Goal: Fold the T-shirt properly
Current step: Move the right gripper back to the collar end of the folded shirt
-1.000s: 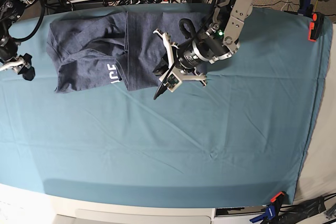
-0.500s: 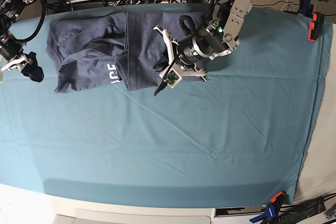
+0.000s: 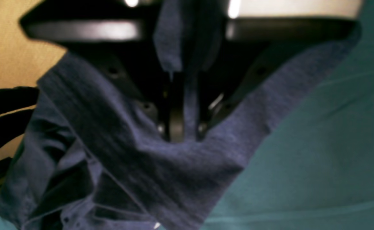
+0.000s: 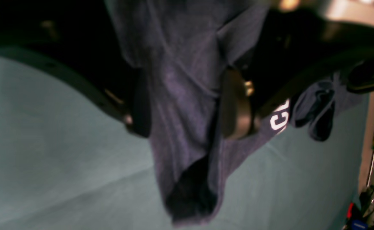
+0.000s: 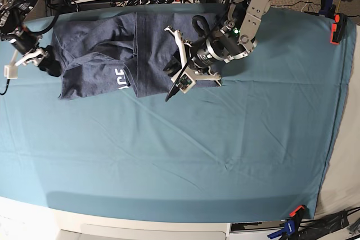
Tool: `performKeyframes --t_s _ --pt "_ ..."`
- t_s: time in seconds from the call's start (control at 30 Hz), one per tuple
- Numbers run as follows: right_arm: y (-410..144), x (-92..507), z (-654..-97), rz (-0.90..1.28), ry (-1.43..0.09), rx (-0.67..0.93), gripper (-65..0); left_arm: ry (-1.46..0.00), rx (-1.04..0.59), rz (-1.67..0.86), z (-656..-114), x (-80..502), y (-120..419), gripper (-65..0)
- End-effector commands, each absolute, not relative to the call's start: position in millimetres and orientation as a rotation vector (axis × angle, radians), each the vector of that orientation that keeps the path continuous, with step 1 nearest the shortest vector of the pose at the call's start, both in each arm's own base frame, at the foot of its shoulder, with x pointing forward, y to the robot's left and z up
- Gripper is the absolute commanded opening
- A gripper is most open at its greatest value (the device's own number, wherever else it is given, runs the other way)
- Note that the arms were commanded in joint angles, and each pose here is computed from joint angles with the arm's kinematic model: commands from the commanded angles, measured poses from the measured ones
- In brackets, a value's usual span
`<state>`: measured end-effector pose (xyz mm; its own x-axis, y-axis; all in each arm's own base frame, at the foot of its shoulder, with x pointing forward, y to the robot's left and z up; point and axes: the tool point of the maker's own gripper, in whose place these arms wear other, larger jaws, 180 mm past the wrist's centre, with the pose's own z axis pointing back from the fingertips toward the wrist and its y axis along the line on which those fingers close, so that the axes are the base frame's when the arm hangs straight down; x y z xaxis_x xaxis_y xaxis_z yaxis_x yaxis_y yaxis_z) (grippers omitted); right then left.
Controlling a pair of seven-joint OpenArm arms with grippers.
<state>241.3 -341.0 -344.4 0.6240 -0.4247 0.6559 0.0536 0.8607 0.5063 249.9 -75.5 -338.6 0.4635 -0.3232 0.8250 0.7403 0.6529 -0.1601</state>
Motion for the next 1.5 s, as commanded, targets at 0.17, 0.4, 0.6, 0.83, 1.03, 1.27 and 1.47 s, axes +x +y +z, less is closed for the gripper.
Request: performKeyframes --t_s 0.17,0.4,0.6,0.83,1.03,1.27,1.47 --pt "-313 258 -342 -0.204 -0.874 0.527 -21.3 -0.901 -0.575 -0.694 -326 254 -80 -56.7" --pt "-304 265 -347 -0.174 -0.865 0.521 -21.3 -0.856 -0.573 -0.688 -342 251 -79 -56.7" --pt "-322 268 -337 -0.210 -0.915 0.482 -21.3 -0.836 -0.573 -0.685 -348 250 -79 -56.7" --pt "-353 259 -341 -0.244 -0.906 0.344 -21.3 -0.837 -0.574 -0.685 -348 250 -79 -56.7" --pt "-355 261 -340 -0.245 -0.922 0.335 -21.3 -0.836 -0.577 -0.684 -348 249 -80 -56.7" --pt "-355 261 -340 -0.245 -0.921 0.334 -21.3 -0.838 -0.578 -0.684 -348 250 -80 -56.7" --pt "-354 260 -341 -0.244 -0.912 0.335 -21.3 -0.840 -0.580 -0.686 -347 250 -80 -56.7"
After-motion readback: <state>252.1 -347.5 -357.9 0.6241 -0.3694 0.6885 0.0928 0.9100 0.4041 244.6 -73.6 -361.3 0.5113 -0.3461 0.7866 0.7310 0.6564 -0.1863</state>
